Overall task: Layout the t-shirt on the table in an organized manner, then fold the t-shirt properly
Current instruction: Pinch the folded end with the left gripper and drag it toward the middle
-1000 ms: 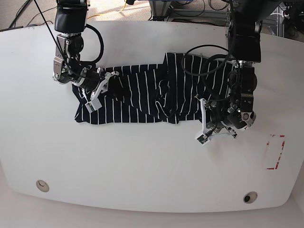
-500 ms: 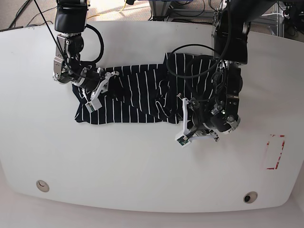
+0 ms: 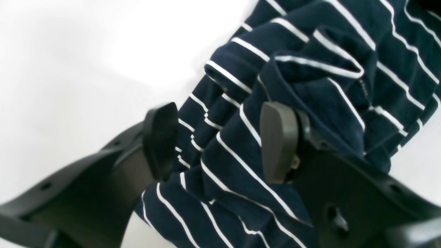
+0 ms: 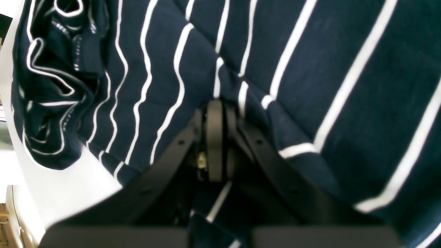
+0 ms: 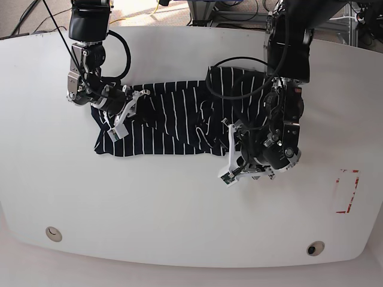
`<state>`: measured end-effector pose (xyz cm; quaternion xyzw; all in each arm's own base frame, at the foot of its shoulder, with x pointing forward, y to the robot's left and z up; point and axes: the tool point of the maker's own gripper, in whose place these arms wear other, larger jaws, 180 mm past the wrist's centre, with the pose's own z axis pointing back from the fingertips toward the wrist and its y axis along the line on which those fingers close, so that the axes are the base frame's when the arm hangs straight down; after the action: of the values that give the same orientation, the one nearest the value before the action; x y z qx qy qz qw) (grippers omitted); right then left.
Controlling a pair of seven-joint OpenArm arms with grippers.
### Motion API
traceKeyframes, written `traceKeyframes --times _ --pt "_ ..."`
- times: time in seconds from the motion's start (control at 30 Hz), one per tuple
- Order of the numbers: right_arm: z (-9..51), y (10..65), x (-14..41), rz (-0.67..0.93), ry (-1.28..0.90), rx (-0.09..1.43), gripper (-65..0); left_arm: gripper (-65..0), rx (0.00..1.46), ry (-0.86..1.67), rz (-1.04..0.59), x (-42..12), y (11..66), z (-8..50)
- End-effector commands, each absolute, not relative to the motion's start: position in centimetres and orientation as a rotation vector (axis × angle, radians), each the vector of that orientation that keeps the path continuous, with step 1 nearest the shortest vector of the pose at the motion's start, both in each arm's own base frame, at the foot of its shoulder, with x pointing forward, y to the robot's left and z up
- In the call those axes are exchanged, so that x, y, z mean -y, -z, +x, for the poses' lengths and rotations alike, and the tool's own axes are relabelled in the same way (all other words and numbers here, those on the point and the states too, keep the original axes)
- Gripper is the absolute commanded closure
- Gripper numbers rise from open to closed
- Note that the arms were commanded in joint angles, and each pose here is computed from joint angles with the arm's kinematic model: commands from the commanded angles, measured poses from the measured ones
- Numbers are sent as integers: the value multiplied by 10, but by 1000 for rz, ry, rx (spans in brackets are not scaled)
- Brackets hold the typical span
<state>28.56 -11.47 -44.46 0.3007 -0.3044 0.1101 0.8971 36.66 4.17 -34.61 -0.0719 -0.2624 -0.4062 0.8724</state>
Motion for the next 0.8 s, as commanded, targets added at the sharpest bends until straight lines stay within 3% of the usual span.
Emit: traceKeyframes --times 0.0,0.4,0.77 --pt "256 477 135 496 -267 447 -13 -364 584 872 -184 -29 335 373" --pt "258 476 135 496 -268 450 -13 -364 576 894 -360 -1 331 357" --pt "257 477 135 495 -268 446 -13 -364 528 895 -367 0 345 353"
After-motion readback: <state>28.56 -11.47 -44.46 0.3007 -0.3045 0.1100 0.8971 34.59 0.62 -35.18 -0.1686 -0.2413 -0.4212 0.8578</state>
